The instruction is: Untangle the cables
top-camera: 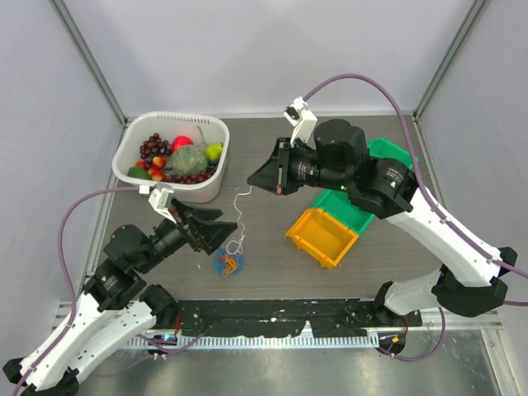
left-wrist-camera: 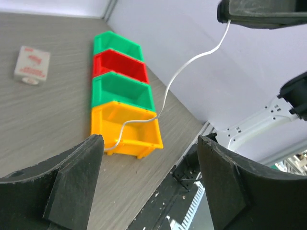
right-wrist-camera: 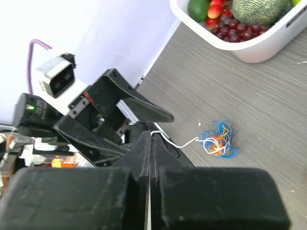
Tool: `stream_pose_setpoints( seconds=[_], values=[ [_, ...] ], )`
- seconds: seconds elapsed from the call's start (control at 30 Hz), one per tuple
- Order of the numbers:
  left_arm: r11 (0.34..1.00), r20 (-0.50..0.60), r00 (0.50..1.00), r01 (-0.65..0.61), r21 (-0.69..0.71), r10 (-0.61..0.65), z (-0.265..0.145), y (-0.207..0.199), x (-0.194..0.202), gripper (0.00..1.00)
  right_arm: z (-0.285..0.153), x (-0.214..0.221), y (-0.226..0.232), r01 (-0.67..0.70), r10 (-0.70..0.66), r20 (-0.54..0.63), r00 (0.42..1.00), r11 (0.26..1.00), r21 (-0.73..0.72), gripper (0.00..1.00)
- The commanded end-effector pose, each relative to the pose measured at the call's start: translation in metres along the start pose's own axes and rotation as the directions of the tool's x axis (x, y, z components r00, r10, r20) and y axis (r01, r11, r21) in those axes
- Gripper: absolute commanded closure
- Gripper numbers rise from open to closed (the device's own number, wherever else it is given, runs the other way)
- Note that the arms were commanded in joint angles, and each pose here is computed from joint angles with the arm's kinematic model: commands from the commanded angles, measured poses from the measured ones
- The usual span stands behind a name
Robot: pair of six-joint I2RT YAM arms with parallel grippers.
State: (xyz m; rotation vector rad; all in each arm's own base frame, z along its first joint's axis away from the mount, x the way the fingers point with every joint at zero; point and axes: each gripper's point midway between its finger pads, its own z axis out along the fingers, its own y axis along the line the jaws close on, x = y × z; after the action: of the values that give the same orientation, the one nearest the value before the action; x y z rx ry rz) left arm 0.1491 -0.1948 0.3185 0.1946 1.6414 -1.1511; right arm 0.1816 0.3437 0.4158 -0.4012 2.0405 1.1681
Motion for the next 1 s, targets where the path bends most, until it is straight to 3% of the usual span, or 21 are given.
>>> stream_pose_setpoints(
  seconds=[0.0,0.17,0.27,0.43,0.57,0.6,0.63,0.7,0.83,0.97],
  values=[
    [0.962,0.051,0.983,-0.181,0.202,0.174,0.022,-0.039,-0.022,0.16,-0.013,-0.034,0.036,-0.065,0.075,0.089,0.993,0.991,-0.113,0.99],
    [0.955,0.071,0.970,-0.243,0.168,0.235,0.053,-0.035,-0.036,0.14,-0.016,-0.046,0.054,-0.078,0.097,0.102,0.990,0.982,-0.173,0.99],
    [0.959,0.063,0.963,-0.268,0.092,0.263,0.069,-0.018,-0.037,0.20,-0.019,-0.052,0.064,-0.093,0.118,0.110,0.987,0.973,-0.213,0.99],
    [0.975,0.093,0.971,-0.223,0.011,0.221,0.076,-0.003,-0.041,0.48,-0.022,-0.058,0.069,-0.089,0.120,0.125,0.985,0.969,-0.229,0.99],
    [0.979,0.119,0.974,-0.200,0.044,0.193,0.069,-0.018,-0.055,1.00,-0.014,-0.054,0.059,-0.041,0.065,0.122,0.990,0.981,-0.191,0.99],
    [0.984,0.108,0.979,-0.177,0.034,0.173,0.068,-0.019,-0.057,1.00,-0.012,-0.051,0.051,-0.034,0.051,0.114,0.992,0.988,-0.150,0.93],
    [0.988,0.108,0.983,-0.154,0.023,0.151,0.067,-0.021,-0.061,1.00,-0.010,-0.049,0.037,-0.018,0.029,0.106,0.994,0.994,-0.103,0.71],
    [0.995,0.071,0.993,-0.090,-0.031,0.092,0.064,-0.017,-0.061,1.00,-0.007,-0.054,0.008,-0.004,0.007,0.115,0.993,1.000,-0.027,0.47],
    [0.990,0.065,0.998,0.031,-0.136,-0.022,0.057,-0.006,-0.064,1.00,-0.012,-0.053,-0.060,0.009,-0.015,0.116,0.993,0.999,0.053,0.37],
    [0.957,0.084,0.987,0.150,-0.249,-0.133,0.046,0.007,-0.066,1.00,-0.007,-0.013,-0.075,0.138,-0.136,0.080,0.987,0.990,-0.022,0.33]
  ],
)
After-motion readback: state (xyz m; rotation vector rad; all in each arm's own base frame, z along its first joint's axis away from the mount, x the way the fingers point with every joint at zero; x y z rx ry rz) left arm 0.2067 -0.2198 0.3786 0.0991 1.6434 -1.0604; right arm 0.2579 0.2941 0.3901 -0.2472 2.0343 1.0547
